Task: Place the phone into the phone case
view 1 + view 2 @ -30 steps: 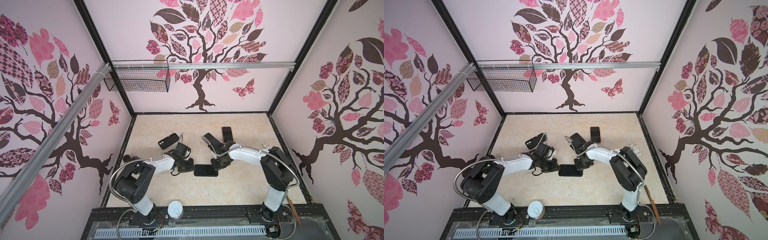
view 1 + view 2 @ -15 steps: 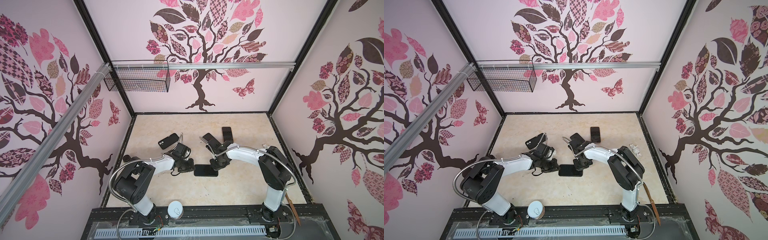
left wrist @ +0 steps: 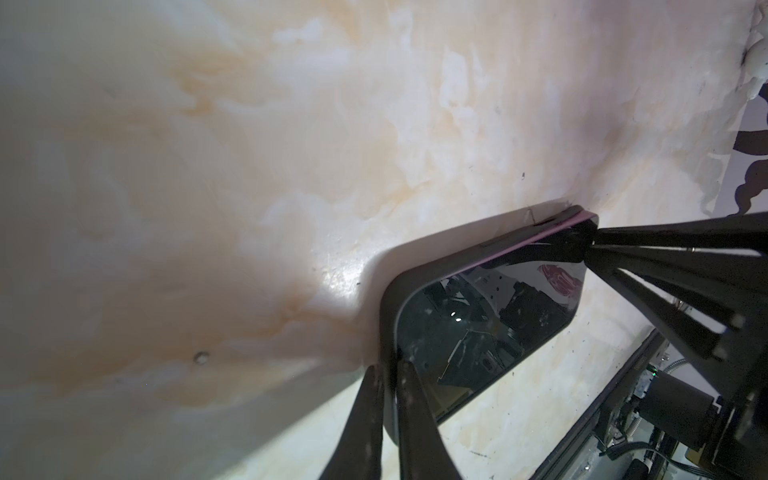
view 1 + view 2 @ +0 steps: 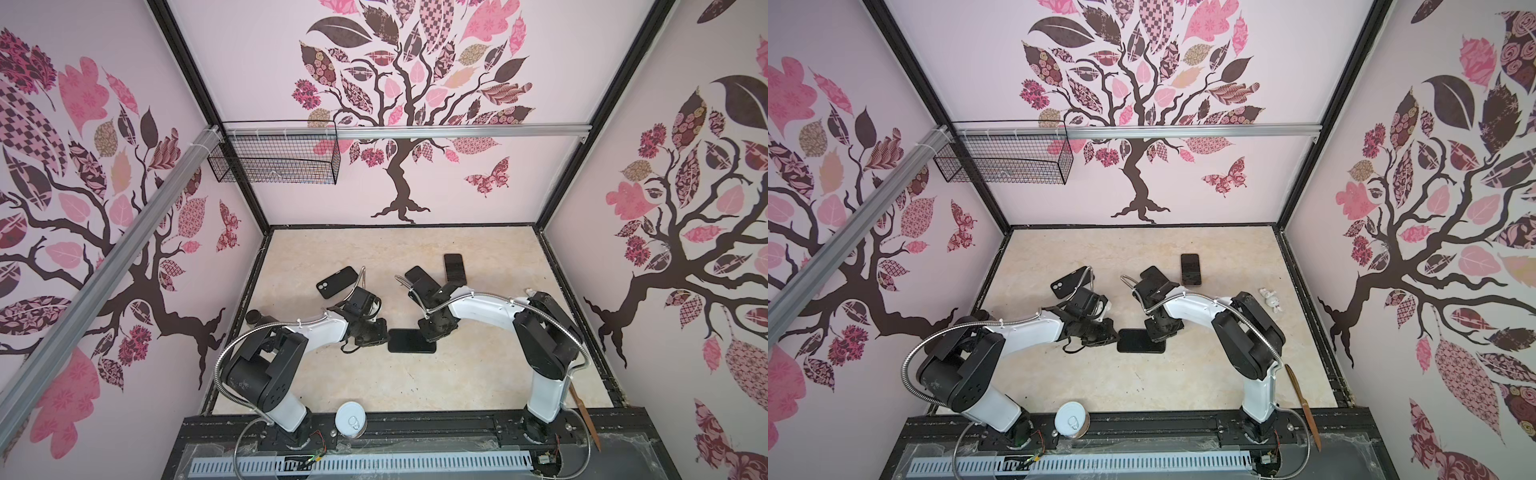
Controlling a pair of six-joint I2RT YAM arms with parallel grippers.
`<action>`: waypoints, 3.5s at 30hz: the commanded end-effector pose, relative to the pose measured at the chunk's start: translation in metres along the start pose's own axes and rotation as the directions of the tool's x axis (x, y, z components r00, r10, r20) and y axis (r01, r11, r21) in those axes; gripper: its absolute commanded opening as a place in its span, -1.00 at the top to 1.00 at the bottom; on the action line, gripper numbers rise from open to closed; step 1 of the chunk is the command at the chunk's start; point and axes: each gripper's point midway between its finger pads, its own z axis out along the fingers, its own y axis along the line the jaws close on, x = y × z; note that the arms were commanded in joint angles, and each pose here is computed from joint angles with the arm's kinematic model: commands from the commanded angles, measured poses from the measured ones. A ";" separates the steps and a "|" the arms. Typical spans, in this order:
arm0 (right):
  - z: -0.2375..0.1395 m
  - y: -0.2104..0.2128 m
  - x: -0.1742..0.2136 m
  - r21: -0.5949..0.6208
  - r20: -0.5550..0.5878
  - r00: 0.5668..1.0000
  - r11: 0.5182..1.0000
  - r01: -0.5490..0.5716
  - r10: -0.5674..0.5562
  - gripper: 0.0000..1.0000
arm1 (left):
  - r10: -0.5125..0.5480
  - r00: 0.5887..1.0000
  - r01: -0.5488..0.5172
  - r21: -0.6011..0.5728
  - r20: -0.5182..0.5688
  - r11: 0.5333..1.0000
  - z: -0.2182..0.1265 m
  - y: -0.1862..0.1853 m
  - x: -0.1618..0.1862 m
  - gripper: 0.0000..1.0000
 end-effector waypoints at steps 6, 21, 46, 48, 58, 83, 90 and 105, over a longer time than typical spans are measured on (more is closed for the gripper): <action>0.047 0.025 0.023 -0.126 -0.056 0.997 0.991 0.053 -0.061 0.67 | 0.014 1.000 -0.013 -0.067 0.018 0.998 -0.010 0.013 0.006 0.76; -0.045 0.009 -0.032 -0.182 0.144 0.989 0.981 0.069 -0.043 0.43 | 0.022 0.999 -0.020 -0.056 0.035 0.998 -0.017 0.007 0.002 0.72; -0.026 -0.009 -0.023 -0.307 0.143 0.988 0.952 -0.005 0.051 0.58 | 0.033 0.999 -0.033 0.035 0.008 0.999 0.000 -0.012 -0.012 0.62; -0.024 -0.008 -0.022 -0.323 0.138 0.989 0.946 -0.008 0.056 0.59 | 0.033 0.999 -0.034 0.037 0.006 0.999 0.001 -0.012 -0.013 0.63; -0.013 -0.001 -0.017 -0.365 0.116 0.992 0.931 -0.010 0.056 0.71 | 0.035 0.999 -0.035 0.051 0.003 0.998 0.006 -0.015 -0.017 0.68; 0.058 0.002 0.025 -0.154 -0.110 0.993 0.987 0.033 -0.050 0.74 | 0.049 0.999 -0.048 0.051 -0.019 0.998 0.019 -0.013 -0.013 0.74; 0.079 0.005 0.039 -0.122 -0.168 0.983 0.991 0.047 -0.067 0.74 | 0.046 0.999 -0.046 0.045 -0.013 0.998 0.016 -0.012 -0.011 0.74; 0.073 -0.005 0.037 -0.054 -0.150 0.987 0.997 0.056 -0.064 0.64 | 0.031 0.999 -0.031 -0.013 0.021 0.999 0.005 -0.005 -0.013 0.75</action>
